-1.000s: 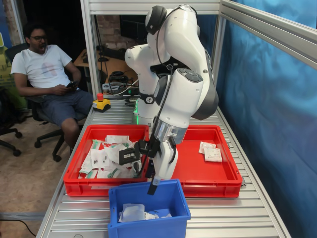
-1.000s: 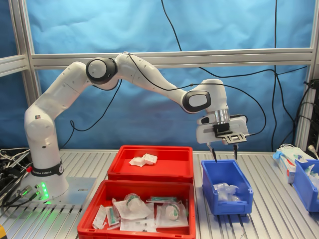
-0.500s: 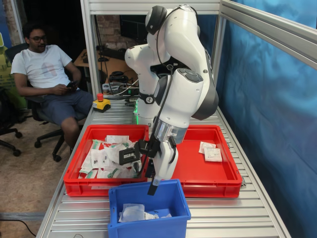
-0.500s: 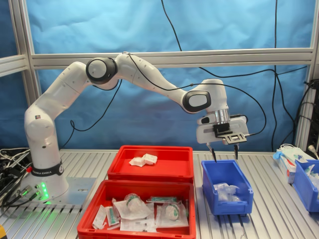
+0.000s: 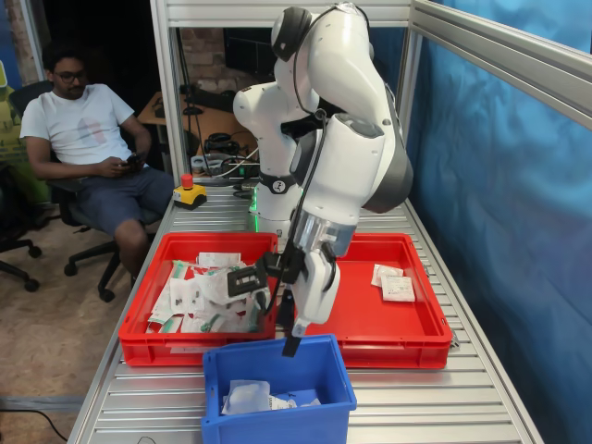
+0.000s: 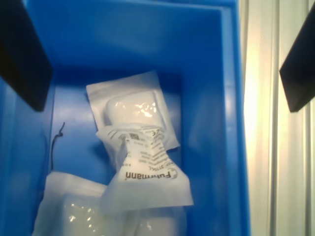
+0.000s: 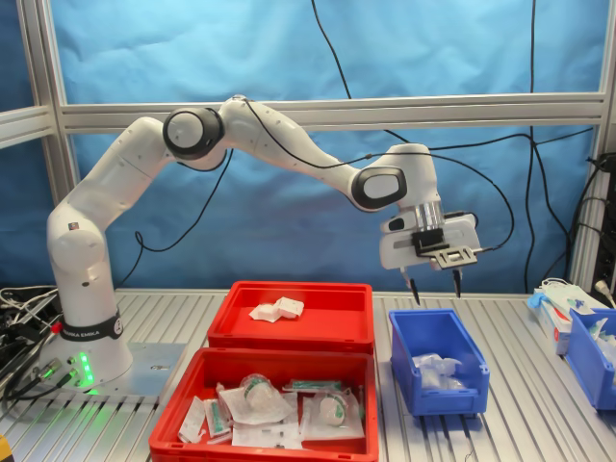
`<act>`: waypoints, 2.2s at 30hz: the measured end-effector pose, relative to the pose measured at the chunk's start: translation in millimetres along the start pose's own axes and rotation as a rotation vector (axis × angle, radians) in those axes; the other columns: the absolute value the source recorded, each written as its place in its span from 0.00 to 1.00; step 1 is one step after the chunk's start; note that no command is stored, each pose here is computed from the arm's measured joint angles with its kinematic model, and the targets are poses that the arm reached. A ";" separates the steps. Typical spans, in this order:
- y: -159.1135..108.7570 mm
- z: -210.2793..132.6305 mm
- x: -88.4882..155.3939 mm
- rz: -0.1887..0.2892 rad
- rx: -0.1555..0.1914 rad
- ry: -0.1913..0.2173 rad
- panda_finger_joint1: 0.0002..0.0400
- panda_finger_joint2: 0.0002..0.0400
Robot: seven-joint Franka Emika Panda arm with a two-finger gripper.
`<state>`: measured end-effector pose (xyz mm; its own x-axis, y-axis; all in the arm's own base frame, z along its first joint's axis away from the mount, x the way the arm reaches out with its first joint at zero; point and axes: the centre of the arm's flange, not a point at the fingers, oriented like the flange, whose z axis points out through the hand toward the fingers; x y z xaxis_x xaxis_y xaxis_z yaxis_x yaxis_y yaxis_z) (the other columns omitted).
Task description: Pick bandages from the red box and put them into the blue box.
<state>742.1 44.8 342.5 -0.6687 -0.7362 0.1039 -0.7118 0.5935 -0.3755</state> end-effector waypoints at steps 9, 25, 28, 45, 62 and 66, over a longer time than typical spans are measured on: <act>-9.4 -27.7 2.7 0.015 0.013 -0.040 1.00 1.00; -24.7 -71.1 10.8 0.041 0.032 -0.104 1.00 1.00; -27.0 -81.7 12.0 0.045 0.035 -0.122 1.00 1.00; -23.5 -163.0 5.8 0.043 0.014 -0.295 1.00 1.00; -10.6 -205.4 -3.5 0.022 -0.046 -0.428 1.00 1.00; -17.3 -219.3 5.1 0.034 -0.050 -0.460 1.00 1.00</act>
<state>703.9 102.1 551.5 -0.5353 -0.7770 -0.3313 -0.7080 0.6266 -0.3257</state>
